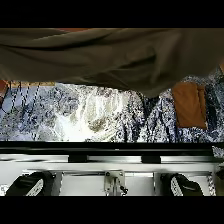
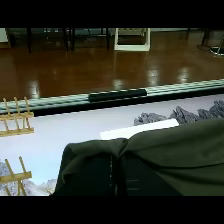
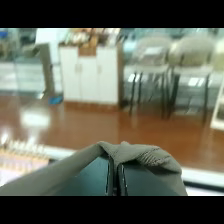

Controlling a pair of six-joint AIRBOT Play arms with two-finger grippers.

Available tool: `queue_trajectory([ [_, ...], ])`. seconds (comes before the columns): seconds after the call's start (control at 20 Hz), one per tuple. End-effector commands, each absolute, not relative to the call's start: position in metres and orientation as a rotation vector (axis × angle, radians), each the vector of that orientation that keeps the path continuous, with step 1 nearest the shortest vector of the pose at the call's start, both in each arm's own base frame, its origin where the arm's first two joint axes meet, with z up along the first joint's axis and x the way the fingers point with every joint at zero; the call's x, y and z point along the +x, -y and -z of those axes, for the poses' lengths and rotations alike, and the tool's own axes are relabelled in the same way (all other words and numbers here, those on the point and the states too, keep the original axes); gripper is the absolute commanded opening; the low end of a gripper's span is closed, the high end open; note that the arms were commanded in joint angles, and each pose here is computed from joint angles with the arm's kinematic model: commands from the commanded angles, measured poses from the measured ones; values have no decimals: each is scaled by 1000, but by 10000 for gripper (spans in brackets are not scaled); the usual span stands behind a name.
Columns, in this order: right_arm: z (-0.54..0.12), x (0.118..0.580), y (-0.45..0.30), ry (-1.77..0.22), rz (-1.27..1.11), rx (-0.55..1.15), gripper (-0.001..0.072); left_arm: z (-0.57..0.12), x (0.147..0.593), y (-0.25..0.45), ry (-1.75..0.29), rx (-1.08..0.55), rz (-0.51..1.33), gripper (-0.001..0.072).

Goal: Fold the shirts.

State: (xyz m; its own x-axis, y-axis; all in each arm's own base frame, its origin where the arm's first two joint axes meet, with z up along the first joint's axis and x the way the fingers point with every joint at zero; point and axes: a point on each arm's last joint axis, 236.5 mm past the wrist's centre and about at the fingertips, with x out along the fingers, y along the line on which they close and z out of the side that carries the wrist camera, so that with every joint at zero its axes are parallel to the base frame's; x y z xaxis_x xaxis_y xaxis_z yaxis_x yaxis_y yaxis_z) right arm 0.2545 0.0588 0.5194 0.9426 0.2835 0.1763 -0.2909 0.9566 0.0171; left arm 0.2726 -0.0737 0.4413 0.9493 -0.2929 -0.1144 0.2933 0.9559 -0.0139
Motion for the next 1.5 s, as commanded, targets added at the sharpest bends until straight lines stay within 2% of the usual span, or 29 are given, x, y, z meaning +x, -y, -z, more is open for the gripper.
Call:
queue_trajectory([
  [0.0,-536,198,-42,229,-147,-1,77,-406,233,64,-317,15,275,32],
  [0.15,-498,220,-27,62,-98,-21,78,-351,228,62,-531,31,275,32],
  [0.3,-431,271,-10,-211,-91,-24,77,-293,246,63,-687,22,269,32],
  [0.45,-319,340,1,-554,-149,51,77,-188,271,49,-951,45,202,32],
  [0.6,-201,417,-3,-750,-200,174,77,-88,310,46,-1107,19,154,32],
  [0.7,-137,473,-21,-788,-213,194,77,-43,344,48,-1162,-13,127,32],
  [0.85,-89,537,-62,-725,-217,286,78,2,390,52,-1250,-39,102,33],
  [1.0,-72,568,-78,-652,-180,355,78,21,435,62,-1274,-60,112,36],
  [1.1,-47,565,-87,-720,-179,392,79,30,451,74,-1285,-112,136,58],
  [1.15,-33,559,-92,-775,-190,397,132,38,453,83,-1302,-154,153,169],
  [1.2,-23,552,-96,-821,-201,398,376,44,450,90,-1332,-201,153,438],
  [1.25,-21,545,-98,-855,-217,392,641,47,442,87,-1373,-221,132,671],
  [1.3,-25,537,-94,-876,-236,357,651,47,426,79,-1440,-213,129,719],
  [1.4,-39,511,-64,-950,-240,242,651,37,384,48,-1598,-138,153,719],
  [1.45,-43,491,-40,-1015,-215,190,650,28,364,33,-1658,-153,152,718],
])
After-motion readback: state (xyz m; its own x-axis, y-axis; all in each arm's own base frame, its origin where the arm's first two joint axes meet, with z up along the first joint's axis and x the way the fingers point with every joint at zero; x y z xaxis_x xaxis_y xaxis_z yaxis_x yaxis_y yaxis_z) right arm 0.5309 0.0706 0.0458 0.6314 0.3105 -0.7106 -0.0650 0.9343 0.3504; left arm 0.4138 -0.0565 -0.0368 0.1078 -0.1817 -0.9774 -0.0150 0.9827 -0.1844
